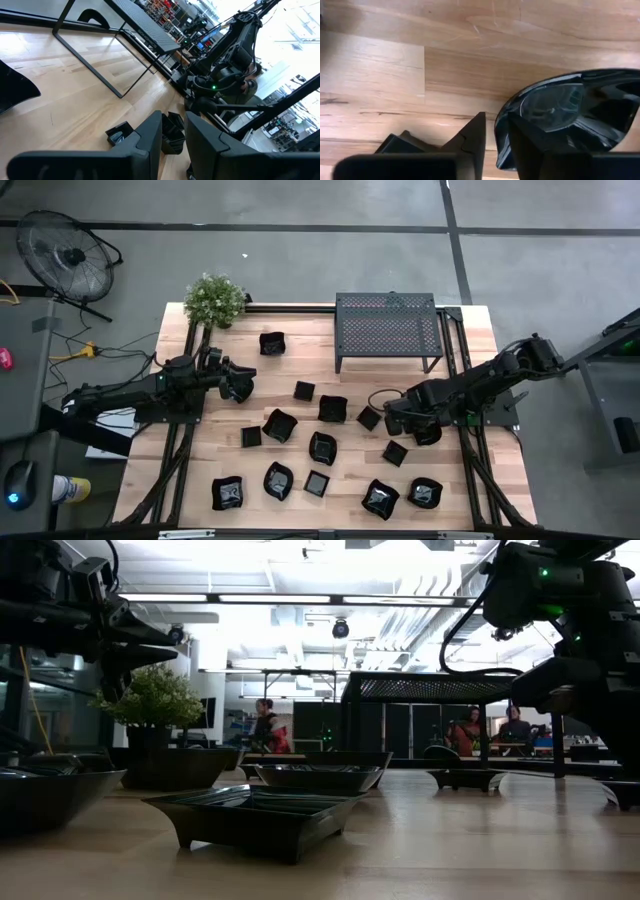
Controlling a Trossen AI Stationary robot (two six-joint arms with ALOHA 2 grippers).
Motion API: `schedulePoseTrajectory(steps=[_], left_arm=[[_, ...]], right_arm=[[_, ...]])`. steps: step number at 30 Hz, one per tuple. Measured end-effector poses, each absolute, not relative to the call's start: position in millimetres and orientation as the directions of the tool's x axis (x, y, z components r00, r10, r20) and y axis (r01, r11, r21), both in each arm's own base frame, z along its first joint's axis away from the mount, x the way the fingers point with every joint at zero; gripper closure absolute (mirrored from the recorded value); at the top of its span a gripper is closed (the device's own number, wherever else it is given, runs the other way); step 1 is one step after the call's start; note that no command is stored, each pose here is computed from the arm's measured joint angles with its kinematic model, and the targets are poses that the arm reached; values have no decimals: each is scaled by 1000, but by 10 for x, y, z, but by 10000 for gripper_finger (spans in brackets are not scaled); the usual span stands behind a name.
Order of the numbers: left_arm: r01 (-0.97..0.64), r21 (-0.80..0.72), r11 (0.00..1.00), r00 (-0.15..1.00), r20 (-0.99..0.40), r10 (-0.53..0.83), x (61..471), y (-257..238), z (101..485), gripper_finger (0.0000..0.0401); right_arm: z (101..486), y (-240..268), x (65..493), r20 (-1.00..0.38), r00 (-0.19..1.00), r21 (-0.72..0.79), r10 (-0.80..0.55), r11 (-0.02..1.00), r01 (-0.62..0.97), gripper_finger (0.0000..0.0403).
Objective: Pick & Place Mini shaped plates
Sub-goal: Put the black leaf-shaped plate on the shelf
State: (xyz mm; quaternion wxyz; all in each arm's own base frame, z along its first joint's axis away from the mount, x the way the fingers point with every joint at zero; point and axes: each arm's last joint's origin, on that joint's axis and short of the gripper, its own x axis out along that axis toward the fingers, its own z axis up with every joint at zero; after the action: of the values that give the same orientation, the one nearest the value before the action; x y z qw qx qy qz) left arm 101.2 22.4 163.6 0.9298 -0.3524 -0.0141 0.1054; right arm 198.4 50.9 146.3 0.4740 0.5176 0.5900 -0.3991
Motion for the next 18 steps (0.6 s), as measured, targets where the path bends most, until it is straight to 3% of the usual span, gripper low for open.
schedulePoseTrajectory(steps=[8,18], left_arm=[[-186,-659,729,977,-48,206,1012,224,1636,320],[-186,-658,729,977,-48,206,1012,224,1636,320]], right_arm=[[1462,499,1954,-976,-43,-16,214,126,992,272],[1390,510,1981,-976,-63,-29,209,163,986,269]])
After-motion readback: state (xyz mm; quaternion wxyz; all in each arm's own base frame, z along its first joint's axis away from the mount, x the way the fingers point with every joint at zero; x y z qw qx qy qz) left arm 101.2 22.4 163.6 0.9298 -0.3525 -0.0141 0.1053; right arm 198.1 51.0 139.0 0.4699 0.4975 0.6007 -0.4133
